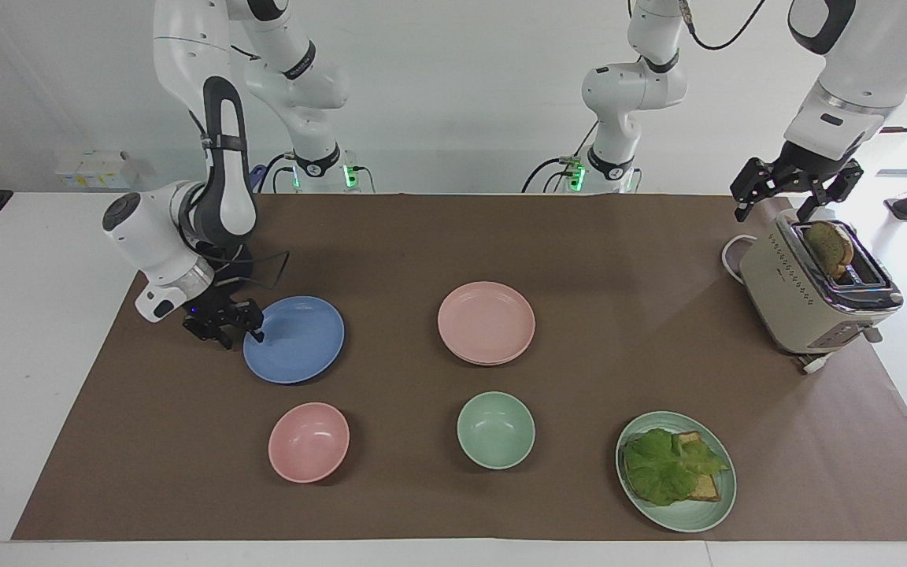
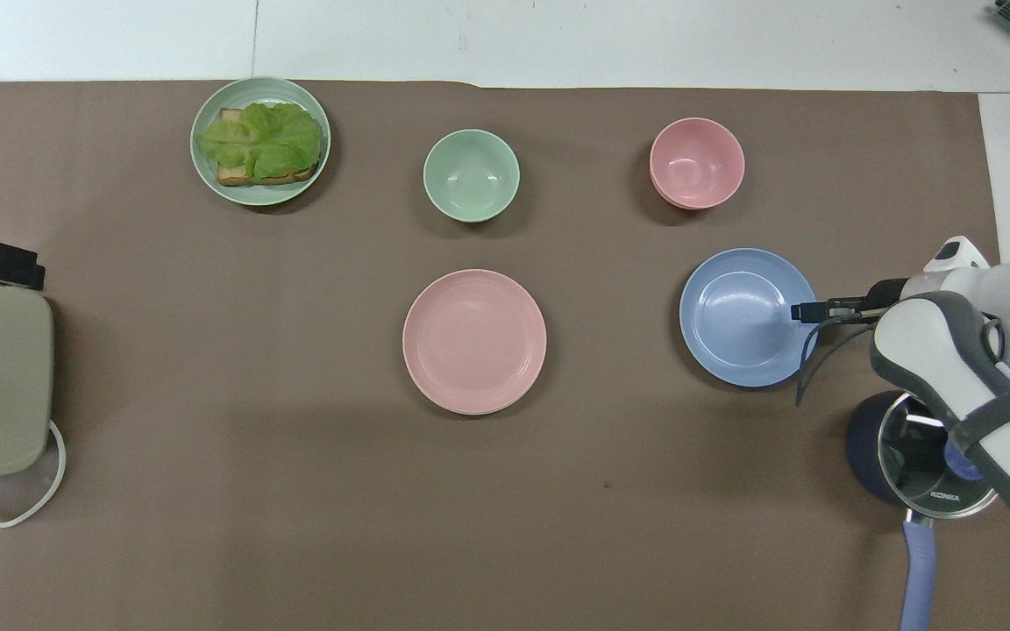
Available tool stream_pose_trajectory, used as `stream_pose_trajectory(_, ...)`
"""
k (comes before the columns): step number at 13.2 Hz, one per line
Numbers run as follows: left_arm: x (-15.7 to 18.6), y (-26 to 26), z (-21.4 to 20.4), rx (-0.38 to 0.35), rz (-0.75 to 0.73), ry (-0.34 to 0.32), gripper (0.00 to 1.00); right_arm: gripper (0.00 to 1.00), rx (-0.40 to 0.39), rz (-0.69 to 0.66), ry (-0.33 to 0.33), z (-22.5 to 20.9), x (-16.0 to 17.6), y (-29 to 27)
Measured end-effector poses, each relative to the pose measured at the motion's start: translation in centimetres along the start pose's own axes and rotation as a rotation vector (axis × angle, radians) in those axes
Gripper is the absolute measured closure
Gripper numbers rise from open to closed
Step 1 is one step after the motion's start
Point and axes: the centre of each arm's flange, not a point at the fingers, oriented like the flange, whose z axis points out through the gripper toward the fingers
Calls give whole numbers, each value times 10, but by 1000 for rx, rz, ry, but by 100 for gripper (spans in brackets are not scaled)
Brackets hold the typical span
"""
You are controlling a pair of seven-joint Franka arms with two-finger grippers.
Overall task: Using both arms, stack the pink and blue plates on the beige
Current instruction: 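Grip the blue plate rim and slide it onto the pink plate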
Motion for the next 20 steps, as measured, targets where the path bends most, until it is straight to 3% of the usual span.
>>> stream_pose_trajectory(1, 0, 0, 0, 0, 0, 0, 0, 44, 1, -4, -4, 2, -1, -3)
stream_pose_trajectory(2, 0, 0, 0, 0, 0, 0, 0, 44, 3, -9, -9, 4, -1, -6)
stream_pose_trajectory(3, 0, 0, 0, 0, 0, 0, 0, 53, 4, -14, -11, 6, -1, -9)
stream_pose_trajectory(6, 0, 0, 0, 0, 0, 0, 0, 89, 10, 2, 1, 5, -1, -8)
stream_pose_trajectory(7, 0, 0, 0, 0, 0, 0, 0, 93, 20, 16, 15, 1, 1, -8)
stream_pose_trajectory(13, 0, 0, 0, 0, 0, -1, 0, 95, 20, -15, 59, -27, 12, -31)
stream_pose_trajectory(20, 0, 0, 0, 0, 0, -1, 0, 95, 82, -116, 28, -56, 17, -154)
